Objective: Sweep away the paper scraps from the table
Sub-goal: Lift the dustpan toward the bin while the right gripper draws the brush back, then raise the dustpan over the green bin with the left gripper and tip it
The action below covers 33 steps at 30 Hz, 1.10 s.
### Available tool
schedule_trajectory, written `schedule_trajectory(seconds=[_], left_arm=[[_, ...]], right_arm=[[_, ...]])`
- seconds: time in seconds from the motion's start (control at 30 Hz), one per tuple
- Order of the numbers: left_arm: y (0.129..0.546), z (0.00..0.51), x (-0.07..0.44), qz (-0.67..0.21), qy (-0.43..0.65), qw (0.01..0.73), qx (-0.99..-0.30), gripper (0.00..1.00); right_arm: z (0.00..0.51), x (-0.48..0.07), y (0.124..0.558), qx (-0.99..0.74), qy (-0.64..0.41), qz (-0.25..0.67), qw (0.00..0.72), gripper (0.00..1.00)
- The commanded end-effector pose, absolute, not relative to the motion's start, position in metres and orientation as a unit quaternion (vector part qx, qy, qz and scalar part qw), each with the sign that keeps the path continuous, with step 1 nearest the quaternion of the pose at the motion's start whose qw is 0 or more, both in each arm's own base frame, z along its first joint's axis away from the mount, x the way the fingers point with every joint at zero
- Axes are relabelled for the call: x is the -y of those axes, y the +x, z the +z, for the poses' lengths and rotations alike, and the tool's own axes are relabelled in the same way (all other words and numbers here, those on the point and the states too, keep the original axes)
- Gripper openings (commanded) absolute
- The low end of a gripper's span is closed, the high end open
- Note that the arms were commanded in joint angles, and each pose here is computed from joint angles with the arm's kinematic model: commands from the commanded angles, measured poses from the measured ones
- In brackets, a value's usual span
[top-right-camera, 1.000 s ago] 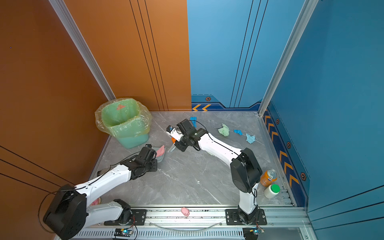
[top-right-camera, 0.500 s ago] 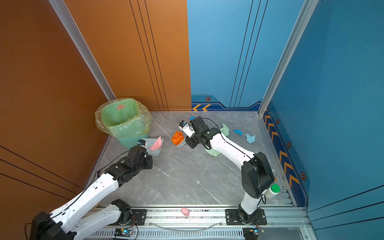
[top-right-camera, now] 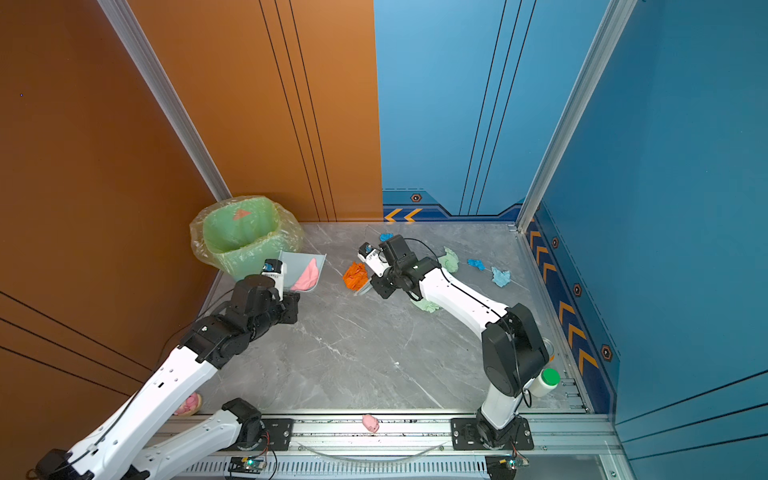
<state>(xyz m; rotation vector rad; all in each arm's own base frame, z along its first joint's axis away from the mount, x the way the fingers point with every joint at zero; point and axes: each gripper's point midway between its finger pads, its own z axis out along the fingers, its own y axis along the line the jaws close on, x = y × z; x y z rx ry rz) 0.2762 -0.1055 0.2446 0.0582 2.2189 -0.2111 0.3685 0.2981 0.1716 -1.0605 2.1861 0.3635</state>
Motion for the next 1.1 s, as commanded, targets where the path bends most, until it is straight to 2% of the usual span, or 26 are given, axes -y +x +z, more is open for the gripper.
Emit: schedule_trajectory(seconds=[0.0, 0.27, 0.5, 0.67, 0.97, 1.07], left_arm=[[0.275, 0.27, 0.109, -0.085, 0.049, 0.442, -0.891, 0.0], [0.295, 0.308, 0.101, -0.08, 0.035, 0.436, -0.896, 0.0], [0.32, 0.329, 0.075, -0.157, -0.054, 0.436, -0.885, 0.0], [0.337, 0.345, 0.057, -0.23, -0.113, 0.443, -0.859, 0.0], [0.382, 0.365, 0.043, -0.436, -0.174, 0.437, -0.767, 0.0], [0.391, 0.37, 0.037, -0.457, -0.185, 0.439, -0.751, 0.0]], right_arm=[[0.175, -0.296, 0.369, -0.839, -0.399, 0.147, 0.341, 0.0], [0.172, -0.296, 0.368, -0.839, -0.399, 0.152, 0.338, 0.0], [0.172, -0.295, 0.366, -0.84, -0.397, 0.154, 0.337, 0.0], [0.171, -0.296, 0.365, -0.841, -0.396, 0.157, 0.335, 0.0], [0.17, -0.295, 0.366, -0.842, -0.394, 0.155, 0.333, 0.0], [0.17, -0.294, 0.365, -0.843, -0.392, 0.153, 0.334, 0.0]])
